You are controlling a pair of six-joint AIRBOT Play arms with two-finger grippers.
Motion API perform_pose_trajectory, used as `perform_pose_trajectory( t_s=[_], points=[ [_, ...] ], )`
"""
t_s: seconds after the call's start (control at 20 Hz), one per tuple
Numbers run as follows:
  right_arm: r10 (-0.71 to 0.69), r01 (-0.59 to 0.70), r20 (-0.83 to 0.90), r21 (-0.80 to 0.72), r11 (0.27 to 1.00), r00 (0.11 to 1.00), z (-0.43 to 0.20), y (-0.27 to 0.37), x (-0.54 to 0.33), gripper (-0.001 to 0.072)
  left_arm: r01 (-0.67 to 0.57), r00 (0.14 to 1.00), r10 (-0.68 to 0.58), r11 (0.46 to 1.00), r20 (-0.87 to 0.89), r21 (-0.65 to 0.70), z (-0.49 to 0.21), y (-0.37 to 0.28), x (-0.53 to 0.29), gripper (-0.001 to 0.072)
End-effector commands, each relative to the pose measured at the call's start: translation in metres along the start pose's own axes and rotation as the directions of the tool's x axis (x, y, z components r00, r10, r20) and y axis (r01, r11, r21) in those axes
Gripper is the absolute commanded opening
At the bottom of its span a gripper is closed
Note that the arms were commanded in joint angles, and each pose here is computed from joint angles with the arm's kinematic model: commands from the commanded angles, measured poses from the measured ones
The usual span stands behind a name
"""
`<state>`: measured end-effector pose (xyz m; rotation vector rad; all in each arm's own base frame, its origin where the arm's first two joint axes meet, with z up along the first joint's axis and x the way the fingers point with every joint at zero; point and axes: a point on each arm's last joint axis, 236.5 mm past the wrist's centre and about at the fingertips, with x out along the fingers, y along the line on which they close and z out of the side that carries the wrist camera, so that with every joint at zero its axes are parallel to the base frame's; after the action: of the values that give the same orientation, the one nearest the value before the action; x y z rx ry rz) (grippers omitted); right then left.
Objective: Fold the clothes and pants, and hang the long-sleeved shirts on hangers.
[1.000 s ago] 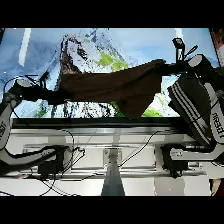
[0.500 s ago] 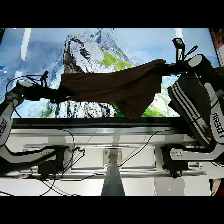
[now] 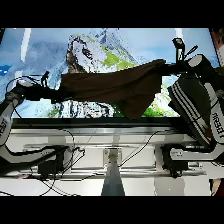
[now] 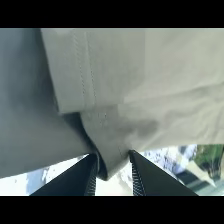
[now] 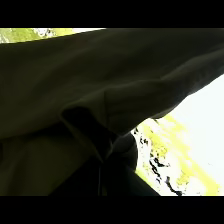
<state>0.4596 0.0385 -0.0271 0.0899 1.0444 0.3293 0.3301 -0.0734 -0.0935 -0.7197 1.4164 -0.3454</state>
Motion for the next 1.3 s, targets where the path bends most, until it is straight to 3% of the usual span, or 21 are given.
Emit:
perform_pose_trajectory(
  t_s=[0.0, 0.25, 0.55, 0.9, 0.95, 1.0, 1.25],
  points=[
    [0.000, 0.000, 0.001, 0.000, 1.000, 1.000, 0.001, 0.000, 0.000, 0.0014, 0.016, 0.999, -0.016, 1.000, -0.034, 0.000, -0.008, -0.004, 0.000, 0.0219],
    [0.001, -0.001, 0.000, 0.000, 1.000, 1.000, 0.000, 0.000, 0.000, 0.0014, 0.017, 0.999, -0.017, 1.000, -0.034, -0.002, -0.008, -0.003, -0.001, 0.0218],
    [0.003, -0.003, -0.003, 0.001, 1.000, 1.000, 0.000, 0.001, 0.000, 0.0014, -0.037, 0.995, 0.037, 0.999, 0.093, -0.007, 0.022, 0.010, -0.002, 0.0220],
    [0.004, -0.004, -0.004, 0.002, 1.000, 1.000, -0.001, 0.001, 0.000, 0.0014, -0.005, 0.994, 0.008, 1.000, 0.113, -0.022, 0.027, 0.001, 0.000, 0.0217],
    [0.005, -0.005, -0.005, 0.002, 1.000, 1.000, -0.001, 0.001, 0.000, 0.0014, -0.003, 0.994, 0.005, 1.000, 0.111, -0.020, 0.027, -0.001, 0.001, 0.0177],
    [0.006, -0.006, -0.005, 0.002, 1.000, 1.000, -0.001, 0.002, 0.000, 0.0014, 0.003, 0.994, -0.002, 1.000, 0.112, -0.015, 0.027, -0.003, 0.002, 0.0015],
    [0.004, -0.003, 0.034, -0.019, 1.000, 0.999, 0.009, 0.009, -0.021, 0.0013, 0.084, 0.976, -0.098, 0.993, 0.192, 0.080, 0.055, -0.040, -0.021, 0.0010]
  ],
)
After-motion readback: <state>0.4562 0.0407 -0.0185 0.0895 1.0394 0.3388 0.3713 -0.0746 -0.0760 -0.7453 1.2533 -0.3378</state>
